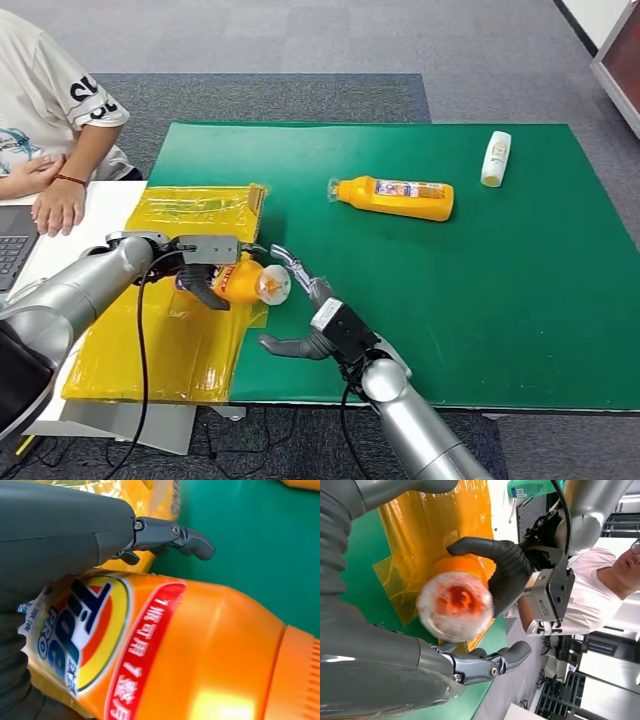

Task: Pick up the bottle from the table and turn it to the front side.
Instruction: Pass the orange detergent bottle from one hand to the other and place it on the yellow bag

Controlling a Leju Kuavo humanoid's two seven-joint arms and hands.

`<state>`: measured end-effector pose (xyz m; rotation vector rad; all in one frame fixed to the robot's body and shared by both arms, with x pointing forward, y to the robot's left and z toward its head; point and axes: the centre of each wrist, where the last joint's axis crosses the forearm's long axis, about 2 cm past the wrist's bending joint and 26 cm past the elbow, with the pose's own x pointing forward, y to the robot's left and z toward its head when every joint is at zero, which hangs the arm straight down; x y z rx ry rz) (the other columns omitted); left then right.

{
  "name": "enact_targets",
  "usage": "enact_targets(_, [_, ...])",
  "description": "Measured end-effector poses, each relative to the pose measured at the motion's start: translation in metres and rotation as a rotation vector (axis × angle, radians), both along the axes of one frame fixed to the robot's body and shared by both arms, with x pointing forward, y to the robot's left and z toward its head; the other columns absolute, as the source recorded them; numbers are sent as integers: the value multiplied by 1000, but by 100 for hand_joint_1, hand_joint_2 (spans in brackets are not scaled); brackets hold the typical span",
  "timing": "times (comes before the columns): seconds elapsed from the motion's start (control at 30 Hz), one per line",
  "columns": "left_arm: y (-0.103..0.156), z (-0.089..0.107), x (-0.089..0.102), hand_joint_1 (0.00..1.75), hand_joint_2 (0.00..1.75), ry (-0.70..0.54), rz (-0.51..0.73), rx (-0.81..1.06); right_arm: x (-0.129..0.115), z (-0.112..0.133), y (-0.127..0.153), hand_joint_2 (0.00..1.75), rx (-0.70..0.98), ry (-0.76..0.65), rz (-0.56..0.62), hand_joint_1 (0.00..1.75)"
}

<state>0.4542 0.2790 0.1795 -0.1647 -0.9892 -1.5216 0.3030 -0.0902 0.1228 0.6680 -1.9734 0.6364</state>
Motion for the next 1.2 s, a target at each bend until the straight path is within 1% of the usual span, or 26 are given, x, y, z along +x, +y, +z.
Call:
enact_targets(0.3, [-2, -20, -11, 0, 175, 6, -2, 16, -3, -4, 0, 175, -3, 10, -5, 0])
enact_targets(0.53, [-4, -27, -14, 0, 175, -30, 7, 23, -7, -9, -4, 175, -5, 16, -27, 0])
enact_targets(0.7, [-8, -34, -18, 0, 175, -83, 26, 36, -9, -8, -16, 175, 37, -2, -77, 0])
enact_targets(1.03, [-12, -36, -19, 0, 175, -103, 22, 44, -11, -5, -31, 175, 68, -25, -110, 0])
enact_targets(1.13, [-17, -39, -20, 0, 175, -147, 24, 66, -11, -2, -41, 175, 112, -29, -132, 0])
enact_targets(1.2, [-23, -41, -22, 0, 175, -199, 29, 92, -11, 0, -51, 175, 141, -28, -150, 0])
